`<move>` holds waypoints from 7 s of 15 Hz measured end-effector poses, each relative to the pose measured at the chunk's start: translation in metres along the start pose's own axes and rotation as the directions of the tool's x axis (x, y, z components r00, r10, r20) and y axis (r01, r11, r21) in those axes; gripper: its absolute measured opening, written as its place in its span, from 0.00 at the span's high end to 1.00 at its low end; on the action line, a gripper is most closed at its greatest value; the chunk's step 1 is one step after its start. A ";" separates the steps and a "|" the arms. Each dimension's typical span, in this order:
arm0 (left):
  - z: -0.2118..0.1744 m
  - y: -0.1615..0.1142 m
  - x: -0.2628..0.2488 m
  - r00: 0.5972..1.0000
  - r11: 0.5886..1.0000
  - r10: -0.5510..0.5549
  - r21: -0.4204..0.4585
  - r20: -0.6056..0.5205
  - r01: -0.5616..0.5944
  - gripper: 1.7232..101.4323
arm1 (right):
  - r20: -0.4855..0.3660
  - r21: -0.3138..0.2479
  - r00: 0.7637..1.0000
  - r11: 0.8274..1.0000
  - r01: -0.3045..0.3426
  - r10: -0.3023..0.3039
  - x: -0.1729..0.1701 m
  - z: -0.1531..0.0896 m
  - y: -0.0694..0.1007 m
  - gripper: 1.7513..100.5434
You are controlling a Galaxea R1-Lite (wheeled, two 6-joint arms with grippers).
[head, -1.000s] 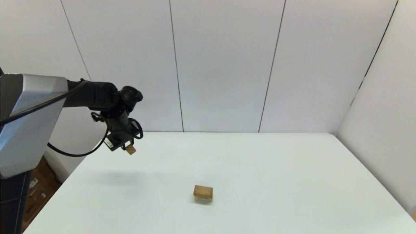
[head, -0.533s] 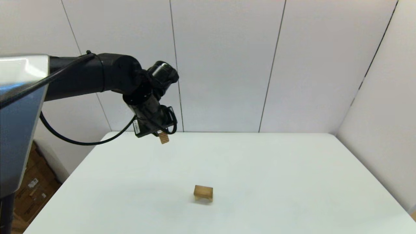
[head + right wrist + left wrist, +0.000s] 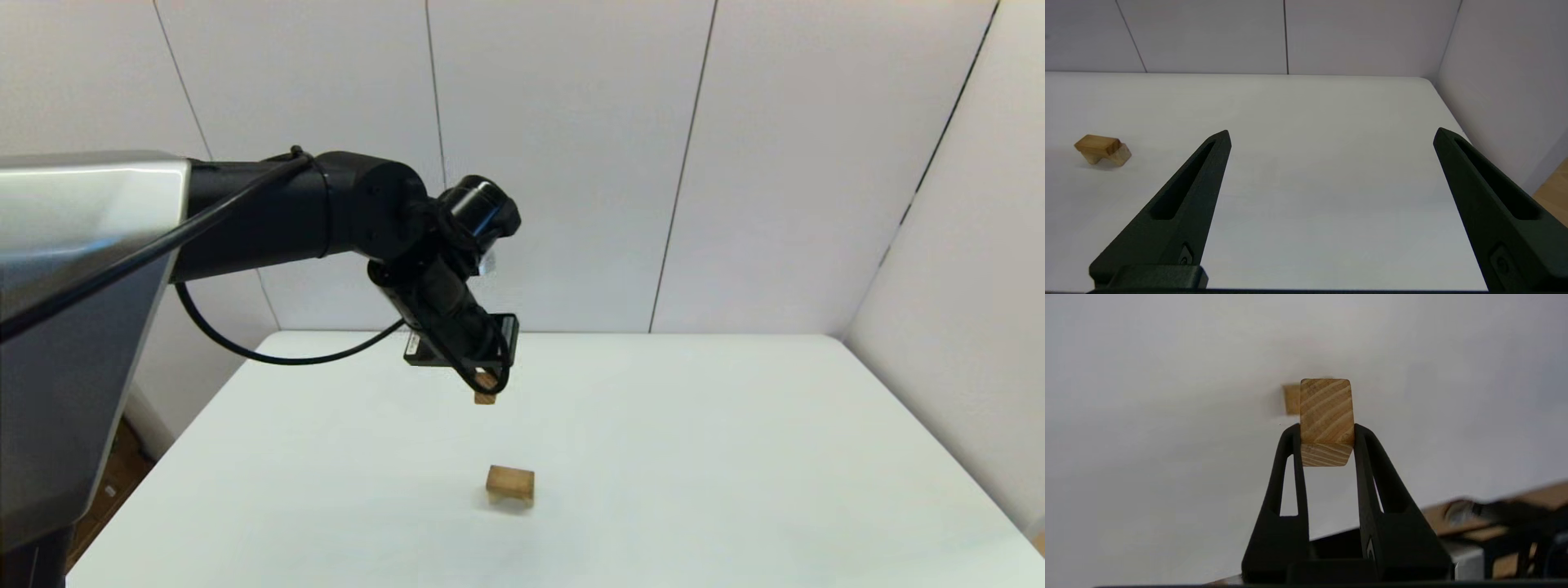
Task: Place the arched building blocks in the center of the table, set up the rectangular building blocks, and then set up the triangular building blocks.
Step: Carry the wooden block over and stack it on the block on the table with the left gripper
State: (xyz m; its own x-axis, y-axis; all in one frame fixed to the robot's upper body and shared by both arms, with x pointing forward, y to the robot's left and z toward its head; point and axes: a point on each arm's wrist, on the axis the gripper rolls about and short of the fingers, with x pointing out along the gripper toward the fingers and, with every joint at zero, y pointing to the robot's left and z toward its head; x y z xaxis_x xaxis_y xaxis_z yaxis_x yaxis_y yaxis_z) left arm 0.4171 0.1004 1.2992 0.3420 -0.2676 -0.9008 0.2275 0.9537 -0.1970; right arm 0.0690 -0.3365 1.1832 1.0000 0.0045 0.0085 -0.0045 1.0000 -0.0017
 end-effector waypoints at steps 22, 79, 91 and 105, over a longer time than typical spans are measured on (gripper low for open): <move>-0.005 0.021 0.042 0.949 0.500 -0.218 0.808 -0.229 0.310 0.81 | 0.000 0.000 1.000 1.000 0.000 0.000 0.000 0.000 0.000 0.03; -0.018 0.024 0.141 0.943 0.312 -0.228 0.899 -0.244 0.308 0.81 | 0.000 0.000 1.000 1.000 0.000 0.000 0.000 0.000 0.000 0.03; -0.020 0.026 0.133 0.958 0.317 -0.164 0.907 -0.236 0.278 0.81 | 0.000 0.000 1.000 1.000 0.000 0.000 0.000 0.000 0.000 0.03; -0.026 0.024 0.142 0.953 0.316 -0.150 0.901 -0.262 0.297 0.81 | 0.000 0.000 1.000 1.000 0.000 0.000 0.000 0.000 0.000 0.03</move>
State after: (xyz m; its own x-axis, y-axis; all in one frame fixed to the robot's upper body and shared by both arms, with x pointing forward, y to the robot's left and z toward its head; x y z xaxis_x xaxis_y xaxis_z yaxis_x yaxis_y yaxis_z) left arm 0.4476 0.0892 1.1566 0.0533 -0.3619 -0.9307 0.9950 0.0977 0.0190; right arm 0.0690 -0.3365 1.1832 1.0000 0.0045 0.0085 -0.0045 1.0000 -0.0017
